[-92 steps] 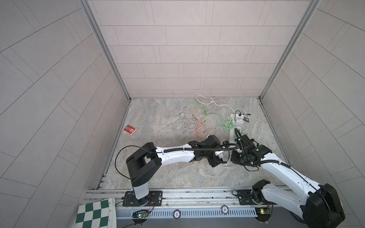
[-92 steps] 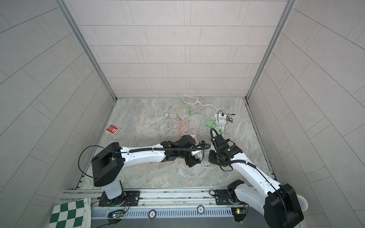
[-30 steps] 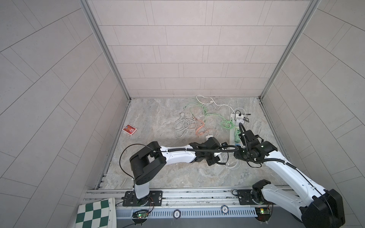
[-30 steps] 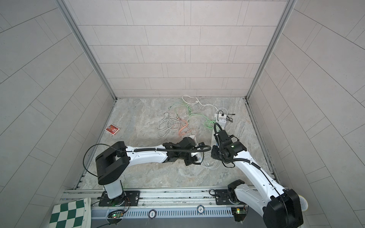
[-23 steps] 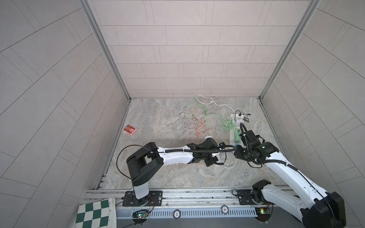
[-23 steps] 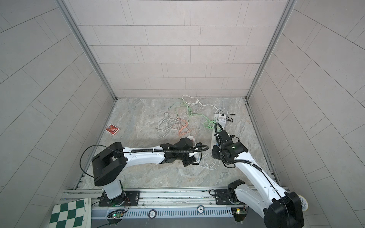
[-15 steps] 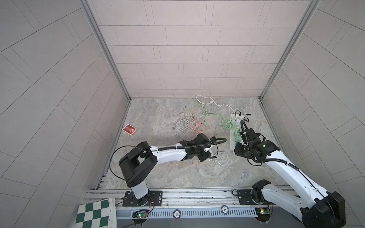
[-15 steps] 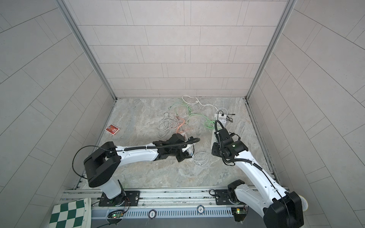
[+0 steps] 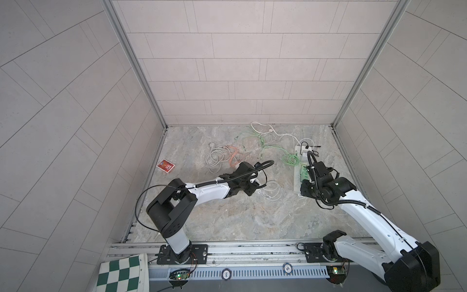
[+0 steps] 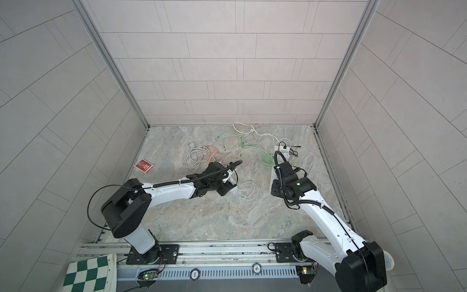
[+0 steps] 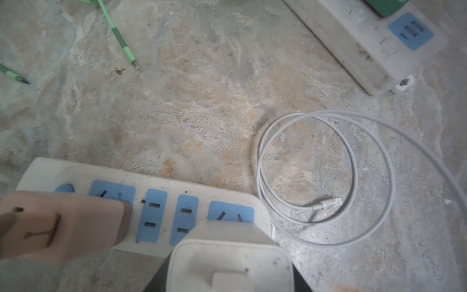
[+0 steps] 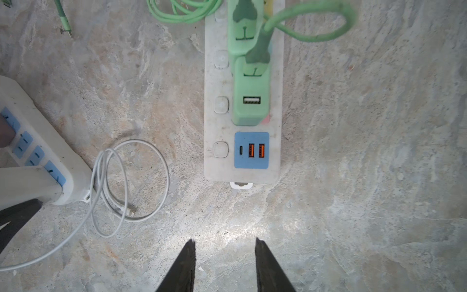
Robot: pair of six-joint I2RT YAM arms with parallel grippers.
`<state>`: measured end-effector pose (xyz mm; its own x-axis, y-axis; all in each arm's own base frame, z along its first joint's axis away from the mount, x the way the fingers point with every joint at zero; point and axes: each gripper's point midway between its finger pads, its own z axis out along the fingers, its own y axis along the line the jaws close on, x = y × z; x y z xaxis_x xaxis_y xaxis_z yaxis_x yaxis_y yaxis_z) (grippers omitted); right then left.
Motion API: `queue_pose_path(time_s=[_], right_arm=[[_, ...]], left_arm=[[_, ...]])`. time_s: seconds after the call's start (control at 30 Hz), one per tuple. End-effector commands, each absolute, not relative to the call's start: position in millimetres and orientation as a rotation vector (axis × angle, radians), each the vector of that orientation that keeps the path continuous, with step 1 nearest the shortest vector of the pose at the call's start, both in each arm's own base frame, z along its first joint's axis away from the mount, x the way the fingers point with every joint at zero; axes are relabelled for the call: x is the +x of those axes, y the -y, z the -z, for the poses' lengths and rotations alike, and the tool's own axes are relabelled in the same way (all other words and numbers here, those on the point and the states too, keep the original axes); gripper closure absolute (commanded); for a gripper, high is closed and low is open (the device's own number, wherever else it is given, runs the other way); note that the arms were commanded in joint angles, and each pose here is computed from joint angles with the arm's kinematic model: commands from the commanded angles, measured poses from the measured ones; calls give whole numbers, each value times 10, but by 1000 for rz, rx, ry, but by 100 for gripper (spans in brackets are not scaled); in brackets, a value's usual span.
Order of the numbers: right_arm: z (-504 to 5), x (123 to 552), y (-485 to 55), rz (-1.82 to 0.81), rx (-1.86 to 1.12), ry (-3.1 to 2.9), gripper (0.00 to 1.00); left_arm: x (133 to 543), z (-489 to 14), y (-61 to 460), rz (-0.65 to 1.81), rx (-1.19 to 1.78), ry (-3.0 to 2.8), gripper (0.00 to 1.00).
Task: Insert plugs into power strip
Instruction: Move the socket to the center of the table.
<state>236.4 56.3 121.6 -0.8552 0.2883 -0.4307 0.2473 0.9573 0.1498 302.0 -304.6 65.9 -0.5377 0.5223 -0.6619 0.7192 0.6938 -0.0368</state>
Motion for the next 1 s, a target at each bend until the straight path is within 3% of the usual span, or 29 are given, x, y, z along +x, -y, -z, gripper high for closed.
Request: queue_pose_path(time_s=[0.0, 0.2, 0.67, 0.73, 0.97], right_arm=[[-1342, 2391, -456, -63, 372, -2603, 60], [-1418, 2458, -434, -68, 367, -2580, 60], [-1761, 2738, -423, -97, 306, -2509, 57], [-1826, 2788, -350, -68, 331, -2480, 56], [-2008, 3031, 21, 94, 423, -2315, 53]], left_arm=[[2955, -523, 2955, 422, 917, -2333, 47], [2945, -690, 3009, 468, 925, -2288, 30], [2717, -1149, 2633, 417, 858, -2233, 7], [2702, -1196, 2454, 335, 822, -2240, 1], [2932, -1871, 1462, -103, 396, -1987, 0]])
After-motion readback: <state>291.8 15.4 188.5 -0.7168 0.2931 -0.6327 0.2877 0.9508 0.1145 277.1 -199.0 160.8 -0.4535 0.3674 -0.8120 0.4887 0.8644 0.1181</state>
